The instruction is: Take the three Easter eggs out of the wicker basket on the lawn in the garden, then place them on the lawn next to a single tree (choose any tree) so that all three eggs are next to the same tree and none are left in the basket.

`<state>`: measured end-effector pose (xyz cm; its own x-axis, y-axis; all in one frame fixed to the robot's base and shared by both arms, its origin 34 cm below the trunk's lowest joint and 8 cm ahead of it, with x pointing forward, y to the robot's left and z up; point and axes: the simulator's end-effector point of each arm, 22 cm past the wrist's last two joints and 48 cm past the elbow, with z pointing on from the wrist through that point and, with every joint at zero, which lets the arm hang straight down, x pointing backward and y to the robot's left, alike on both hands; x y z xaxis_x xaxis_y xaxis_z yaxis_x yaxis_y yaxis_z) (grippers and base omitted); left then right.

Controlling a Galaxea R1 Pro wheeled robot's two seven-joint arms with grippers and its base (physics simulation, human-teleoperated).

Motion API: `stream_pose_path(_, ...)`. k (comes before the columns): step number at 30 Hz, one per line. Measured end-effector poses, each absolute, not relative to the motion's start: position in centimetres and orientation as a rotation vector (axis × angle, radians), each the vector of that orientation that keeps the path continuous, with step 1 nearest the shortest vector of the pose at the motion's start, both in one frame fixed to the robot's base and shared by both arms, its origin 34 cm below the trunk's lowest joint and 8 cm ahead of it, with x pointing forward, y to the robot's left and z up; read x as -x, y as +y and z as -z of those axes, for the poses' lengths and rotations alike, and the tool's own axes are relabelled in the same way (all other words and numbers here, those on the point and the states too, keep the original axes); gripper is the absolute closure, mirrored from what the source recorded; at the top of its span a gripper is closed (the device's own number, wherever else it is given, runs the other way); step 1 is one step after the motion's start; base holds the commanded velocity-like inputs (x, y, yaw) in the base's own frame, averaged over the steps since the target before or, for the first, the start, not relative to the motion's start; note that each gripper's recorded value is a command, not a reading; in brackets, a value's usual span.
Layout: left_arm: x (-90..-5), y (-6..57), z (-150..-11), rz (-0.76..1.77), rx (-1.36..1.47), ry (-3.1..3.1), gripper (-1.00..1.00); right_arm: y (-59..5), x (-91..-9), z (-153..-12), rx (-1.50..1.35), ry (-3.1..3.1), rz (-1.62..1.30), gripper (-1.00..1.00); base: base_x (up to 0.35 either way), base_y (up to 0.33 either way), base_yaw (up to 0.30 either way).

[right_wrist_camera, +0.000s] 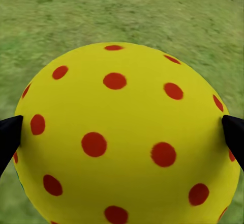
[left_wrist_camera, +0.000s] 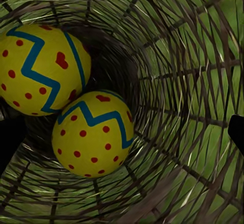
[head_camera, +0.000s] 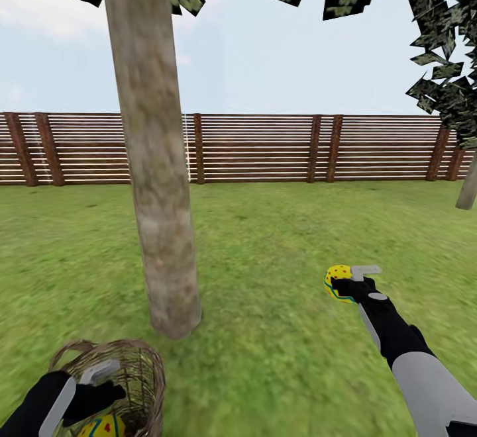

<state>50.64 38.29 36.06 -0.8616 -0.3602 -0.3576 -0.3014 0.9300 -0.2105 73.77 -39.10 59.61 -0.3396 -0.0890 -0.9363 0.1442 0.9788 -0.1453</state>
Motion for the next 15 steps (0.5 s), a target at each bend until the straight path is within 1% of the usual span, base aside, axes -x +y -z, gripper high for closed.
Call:
stream_pose_path(4,-50.64,38.21,-36.02,0.210,0.482,2.691,-1.00,-39.10,-73.78,-59.58,-0.040,1.903,0.238,1.00,0.021,0.000,0.000)
stream_pose_path(8,-50.62,38.25,-36.03,0.208,0.482,2.691,-1.00,-39.09,-73.77,-59.60,-0.040,1.903,0.238,1.00,0.080,0.003,0.000)
stream_pose_path(15,-50.50,38.16,-35.62,0.207,0.482,2.700,-1.00,-39.02,-73.84,-58.93,-0.038,1.913,0.238,1.00,0.005,0.000,0.000)
